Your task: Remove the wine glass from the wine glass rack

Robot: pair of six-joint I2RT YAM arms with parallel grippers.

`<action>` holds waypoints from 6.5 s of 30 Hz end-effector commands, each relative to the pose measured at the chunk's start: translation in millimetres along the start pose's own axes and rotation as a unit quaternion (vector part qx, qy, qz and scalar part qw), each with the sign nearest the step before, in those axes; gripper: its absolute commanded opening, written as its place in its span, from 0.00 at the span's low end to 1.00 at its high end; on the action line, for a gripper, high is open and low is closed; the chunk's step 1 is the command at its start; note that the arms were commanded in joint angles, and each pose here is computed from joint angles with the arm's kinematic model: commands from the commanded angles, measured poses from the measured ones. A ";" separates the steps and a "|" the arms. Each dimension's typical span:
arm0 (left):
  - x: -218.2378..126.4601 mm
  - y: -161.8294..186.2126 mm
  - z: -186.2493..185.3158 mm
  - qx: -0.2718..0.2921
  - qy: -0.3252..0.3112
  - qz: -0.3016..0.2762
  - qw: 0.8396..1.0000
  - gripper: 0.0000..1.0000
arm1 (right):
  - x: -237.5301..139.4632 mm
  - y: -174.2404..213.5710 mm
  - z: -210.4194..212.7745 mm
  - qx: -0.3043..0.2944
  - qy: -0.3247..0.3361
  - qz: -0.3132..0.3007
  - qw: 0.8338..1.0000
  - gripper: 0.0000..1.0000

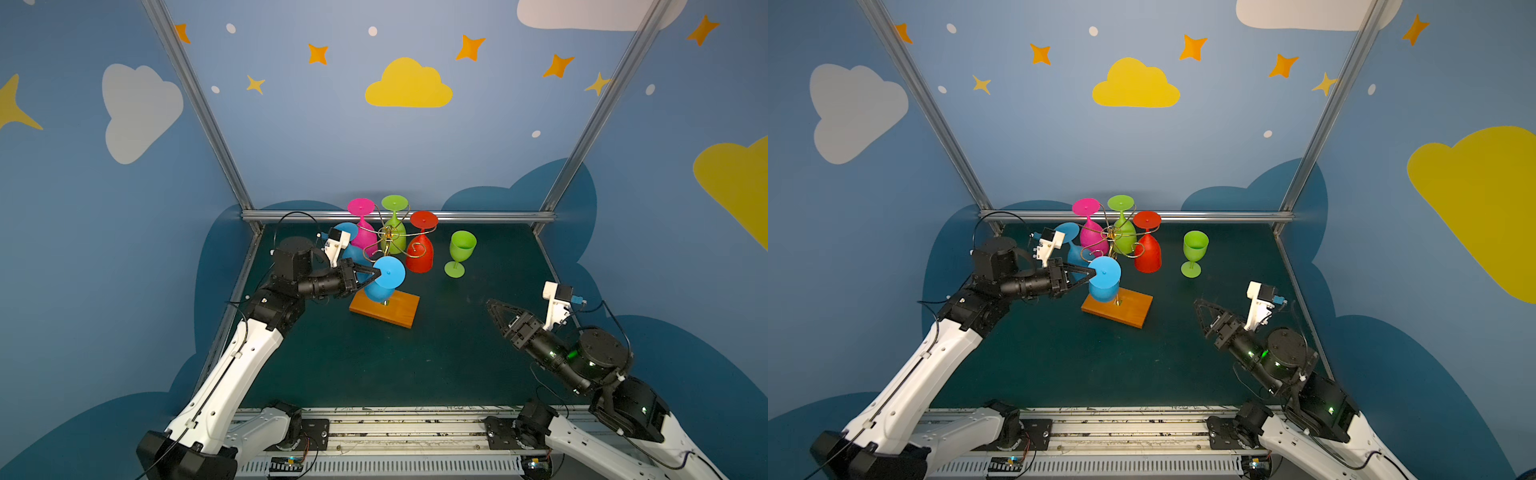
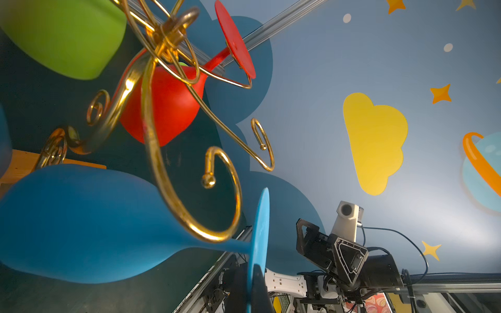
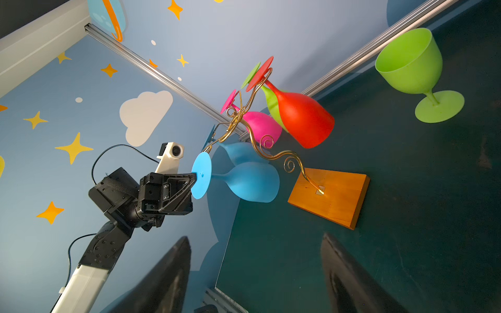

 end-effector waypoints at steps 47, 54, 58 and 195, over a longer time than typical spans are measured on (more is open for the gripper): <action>-92.4 13.3 -111.6 0.061 0.177 -0.021 0.982 0.04 | 65.2 62.7 101.2 -0.401 -0.211 0.176 0.874 0.76; -98.3 17.1 -122.9 0.062 0.194 -0.008 0.979 0.04 | 70.3 73.6 117.5 -0.465 -0.269 0.159 0.828 0.81; -99.2 14.6 -126.4 0.061 0.199 -0.007 0.978 0.04 | 84.4 87.2 123.6 -0.498 -0.283 0.169 0.802 0.85; -73.3 -64.1 -56.3 0.522 -0.135 -0.280 0.794 0.03 | 94.5 25.5 133.5 -0.281 -0.118 0.139 0.942 0.68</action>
Point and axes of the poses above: each gripper's point midway between its finger pads, its own x axis out along the fingers, its own z axis along the line the jaws close on, y = z × x, the point moved 3 cm from there along -x, back along the fingers, and after that the axes turned 14 degrees about x, right-handed, at the moved point
